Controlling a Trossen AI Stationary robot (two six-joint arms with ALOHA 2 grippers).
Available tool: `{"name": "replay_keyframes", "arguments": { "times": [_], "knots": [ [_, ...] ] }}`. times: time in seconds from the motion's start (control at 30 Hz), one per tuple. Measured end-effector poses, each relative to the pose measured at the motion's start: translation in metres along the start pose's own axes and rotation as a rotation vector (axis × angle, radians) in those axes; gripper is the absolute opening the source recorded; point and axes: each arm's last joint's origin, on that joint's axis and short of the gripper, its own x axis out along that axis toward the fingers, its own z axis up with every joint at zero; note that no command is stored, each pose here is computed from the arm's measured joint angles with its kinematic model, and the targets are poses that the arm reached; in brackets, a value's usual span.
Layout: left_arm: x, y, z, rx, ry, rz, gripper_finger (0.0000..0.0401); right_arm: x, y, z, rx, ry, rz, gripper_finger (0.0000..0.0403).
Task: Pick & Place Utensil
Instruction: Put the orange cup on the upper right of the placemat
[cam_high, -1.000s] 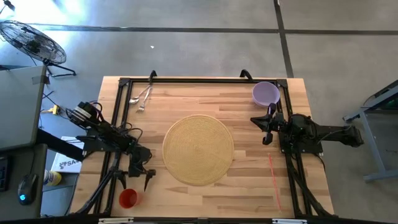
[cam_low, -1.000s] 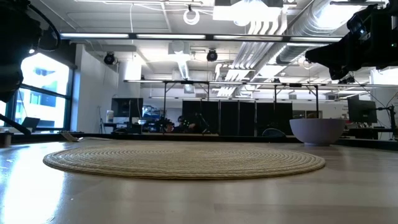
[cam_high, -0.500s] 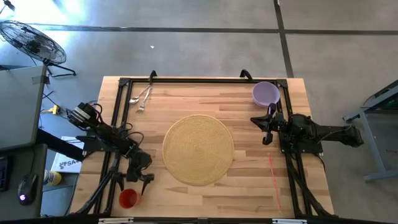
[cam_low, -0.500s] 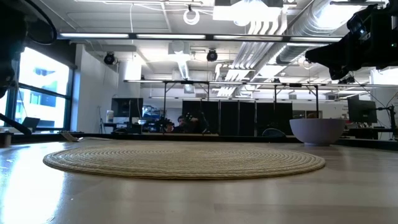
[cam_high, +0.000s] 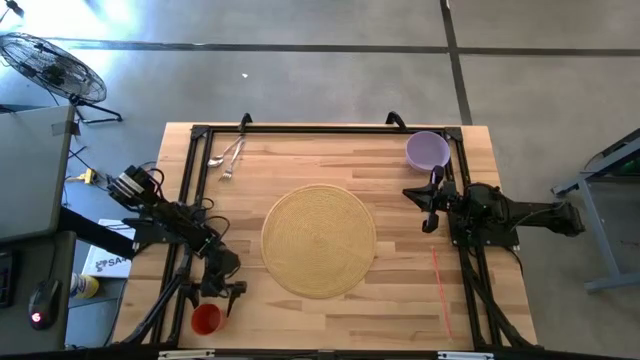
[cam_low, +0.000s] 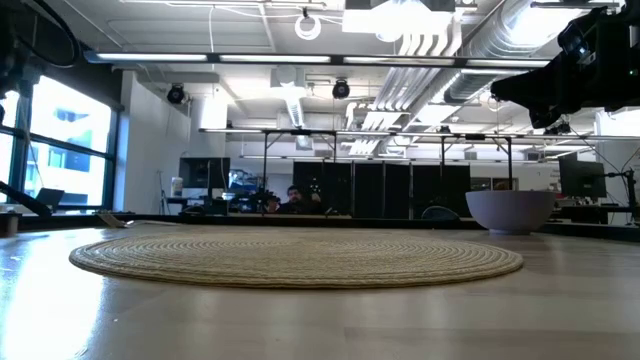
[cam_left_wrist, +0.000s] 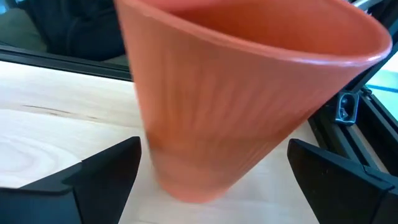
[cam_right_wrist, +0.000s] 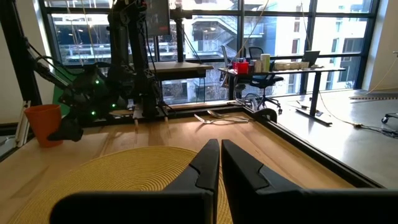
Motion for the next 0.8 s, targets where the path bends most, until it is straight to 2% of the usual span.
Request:
{"name": "replay_keyframes", "arguments": {
  "times": [0.37, 0.8],
  "knots": [
    [0.017, 0.004, 0.016, 0.035, 0.007, -0.033, 0.0400, 0.000, 0.000, 0.000, 0.000, 0.000, 0.000, 0.0012],
    [0.022, 0.005, 0.012, 0.034, 0.010, -0.055, 0.0399, 0.000, 0.000, 0.000, 0.000, 0.000, 0.000, 0.0012]
  ]
}}
